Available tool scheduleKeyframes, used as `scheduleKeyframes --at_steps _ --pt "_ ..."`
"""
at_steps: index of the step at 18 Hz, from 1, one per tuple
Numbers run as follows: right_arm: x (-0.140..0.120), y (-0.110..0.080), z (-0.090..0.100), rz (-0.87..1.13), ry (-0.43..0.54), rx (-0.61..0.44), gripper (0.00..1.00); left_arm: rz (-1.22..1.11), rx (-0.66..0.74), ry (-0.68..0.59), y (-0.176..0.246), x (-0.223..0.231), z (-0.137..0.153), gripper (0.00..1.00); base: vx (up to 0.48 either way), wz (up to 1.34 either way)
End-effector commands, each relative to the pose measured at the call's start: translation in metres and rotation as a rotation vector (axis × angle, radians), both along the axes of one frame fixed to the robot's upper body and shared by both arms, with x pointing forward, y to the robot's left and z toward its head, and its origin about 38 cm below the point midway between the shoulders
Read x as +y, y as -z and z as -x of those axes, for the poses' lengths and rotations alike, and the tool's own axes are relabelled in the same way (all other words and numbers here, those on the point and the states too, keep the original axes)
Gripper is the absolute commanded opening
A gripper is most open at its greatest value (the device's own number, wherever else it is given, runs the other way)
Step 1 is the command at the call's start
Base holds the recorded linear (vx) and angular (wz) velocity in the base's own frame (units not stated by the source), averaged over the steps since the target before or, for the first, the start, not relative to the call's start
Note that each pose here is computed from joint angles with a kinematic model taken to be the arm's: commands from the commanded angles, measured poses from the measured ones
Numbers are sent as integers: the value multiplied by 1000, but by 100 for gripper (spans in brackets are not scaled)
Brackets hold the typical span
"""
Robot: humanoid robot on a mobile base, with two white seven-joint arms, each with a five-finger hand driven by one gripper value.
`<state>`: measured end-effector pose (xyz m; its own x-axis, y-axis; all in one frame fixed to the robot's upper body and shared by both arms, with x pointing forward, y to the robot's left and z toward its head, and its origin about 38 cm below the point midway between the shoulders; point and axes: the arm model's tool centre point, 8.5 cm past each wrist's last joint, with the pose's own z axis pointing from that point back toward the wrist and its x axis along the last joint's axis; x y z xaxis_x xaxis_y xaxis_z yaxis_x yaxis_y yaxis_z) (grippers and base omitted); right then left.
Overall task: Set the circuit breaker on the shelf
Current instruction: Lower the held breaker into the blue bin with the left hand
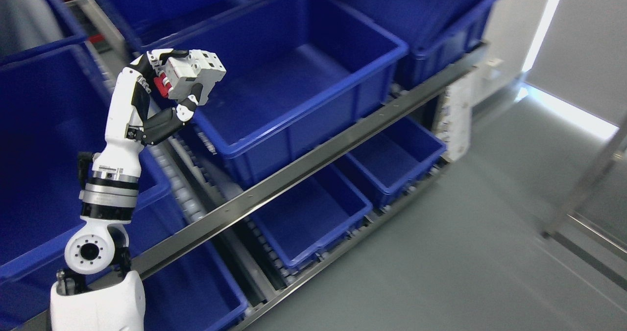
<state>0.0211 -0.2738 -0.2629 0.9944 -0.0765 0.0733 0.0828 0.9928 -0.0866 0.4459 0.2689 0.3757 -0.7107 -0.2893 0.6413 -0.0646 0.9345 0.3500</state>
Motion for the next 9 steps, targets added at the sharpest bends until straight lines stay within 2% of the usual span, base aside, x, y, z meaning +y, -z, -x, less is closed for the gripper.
scheduleKeyframes --at_steps 1,5,9 --pt "-11 -1 0 18 -1 1 100 -117 35 -62 -26 25 -7 10 86 1076" --pt "-11 -1 0 18 -1 1 100 -212 97 -136 -25 46 -11 10 115 944" --pt "-11 -1 0 18 1 0 100 -338 220 -80 -20 51 -32 10 127 630"
